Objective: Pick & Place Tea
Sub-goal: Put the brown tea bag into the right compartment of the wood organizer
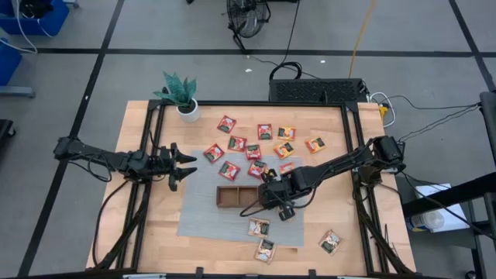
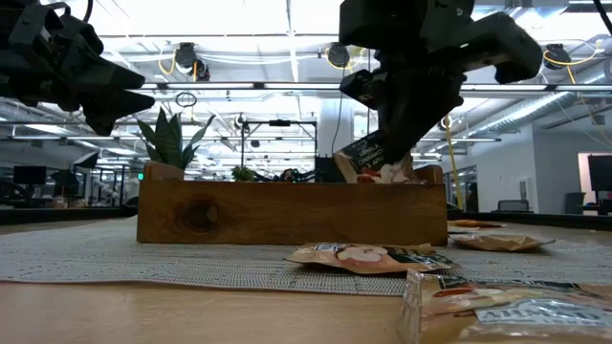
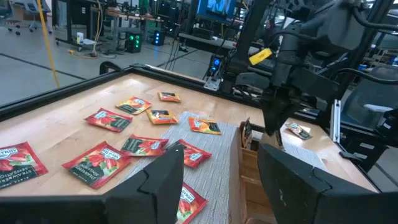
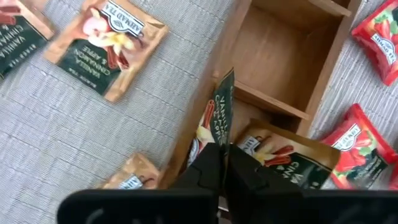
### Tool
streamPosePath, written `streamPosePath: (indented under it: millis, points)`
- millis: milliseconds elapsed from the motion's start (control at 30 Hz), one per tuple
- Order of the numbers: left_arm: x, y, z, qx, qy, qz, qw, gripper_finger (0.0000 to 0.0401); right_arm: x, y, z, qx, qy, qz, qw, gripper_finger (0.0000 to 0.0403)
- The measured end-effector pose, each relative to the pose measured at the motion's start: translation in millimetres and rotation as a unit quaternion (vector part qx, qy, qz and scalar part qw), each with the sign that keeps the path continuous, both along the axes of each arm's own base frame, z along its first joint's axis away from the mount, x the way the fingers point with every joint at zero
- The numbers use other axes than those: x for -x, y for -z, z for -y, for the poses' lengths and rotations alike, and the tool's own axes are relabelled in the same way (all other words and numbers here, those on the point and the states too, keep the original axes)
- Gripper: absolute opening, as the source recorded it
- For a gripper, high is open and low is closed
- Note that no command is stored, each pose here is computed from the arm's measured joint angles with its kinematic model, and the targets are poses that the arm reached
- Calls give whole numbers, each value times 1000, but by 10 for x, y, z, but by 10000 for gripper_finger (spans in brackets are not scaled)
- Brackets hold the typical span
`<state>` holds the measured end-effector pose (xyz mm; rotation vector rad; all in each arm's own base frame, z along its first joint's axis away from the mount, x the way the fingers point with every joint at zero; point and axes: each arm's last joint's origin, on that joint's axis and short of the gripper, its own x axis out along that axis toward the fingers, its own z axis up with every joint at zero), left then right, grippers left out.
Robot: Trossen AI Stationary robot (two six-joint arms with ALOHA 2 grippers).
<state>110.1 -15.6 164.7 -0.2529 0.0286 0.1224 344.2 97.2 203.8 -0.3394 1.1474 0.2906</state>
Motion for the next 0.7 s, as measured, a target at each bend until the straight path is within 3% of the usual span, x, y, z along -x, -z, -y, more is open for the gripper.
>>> streamPosePath:
  millis: [500,700]
  points:
    - [0,0,0,0,0,0,1000,205,129,83,-248,81,182,70,977,0]
    - [0,0,0,0,0,0,1000,205,196,314,-221,67,222,93,968,0]
